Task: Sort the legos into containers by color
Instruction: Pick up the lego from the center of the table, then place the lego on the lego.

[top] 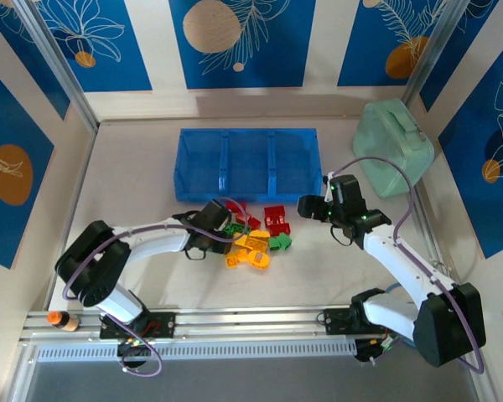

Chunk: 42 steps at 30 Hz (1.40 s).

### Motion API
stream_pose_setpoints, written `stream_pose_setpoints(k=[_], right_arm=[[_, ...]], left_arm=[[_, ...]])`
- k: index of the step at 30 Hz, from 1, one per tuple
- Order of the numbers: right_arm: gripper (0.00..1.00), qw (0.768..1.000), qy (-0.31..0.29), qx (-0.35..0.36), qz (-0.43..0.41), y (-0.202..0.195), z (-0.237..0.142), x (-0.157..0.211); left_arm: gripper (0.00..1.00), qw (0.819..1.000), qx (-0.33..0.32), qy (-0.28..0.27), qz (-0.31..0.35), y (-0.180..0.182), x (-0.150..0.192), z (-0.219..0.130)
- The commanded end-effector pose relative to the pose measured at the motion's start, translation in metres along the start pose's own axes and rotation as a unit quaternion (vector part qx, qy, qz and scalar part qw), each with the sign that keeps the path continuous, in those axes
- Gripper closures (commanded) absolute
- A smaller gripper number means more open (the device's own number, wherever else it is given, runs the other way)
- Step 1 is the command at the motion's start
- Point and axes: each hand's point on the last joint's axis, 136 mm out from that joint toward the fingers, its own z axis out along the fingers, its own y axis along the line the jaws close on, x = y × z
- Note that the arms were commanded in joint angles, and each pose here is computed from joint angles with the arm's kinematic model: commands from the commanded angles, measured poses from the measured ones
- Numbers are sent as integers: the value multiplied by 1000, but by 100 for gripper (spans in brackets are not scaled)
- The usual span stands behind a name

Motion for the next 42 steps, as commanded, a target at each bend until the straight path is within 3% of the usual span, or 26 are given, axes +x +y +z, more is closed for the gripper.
stream_pose_setpoints(k=[1, 8, 21, 32, 42], right_arm=[[21, 1000, -1, -11, 4, 3, -3, 5], [22, 1000, -8, -7, 6, 2, -6, 3], [22, 1000, -5, -11, 13, 4, -5, 4], [21, 1000, 13, -19, 16, 6, -3, 15], [22, 999, 19, -21, 15, 8, -4, 20]], left_arm=[[60, 1000, -6, 5, 10, -5, -1, 1], [64, 999, -23, -7, 22, -6, -6, -18], [65, 994, 5, -111, 19, -19, -52, -94], [65, 990, 29, -134, 34, -49, -102, -98], [66, 992, 20, -122, 28, -54, -152, -74]])
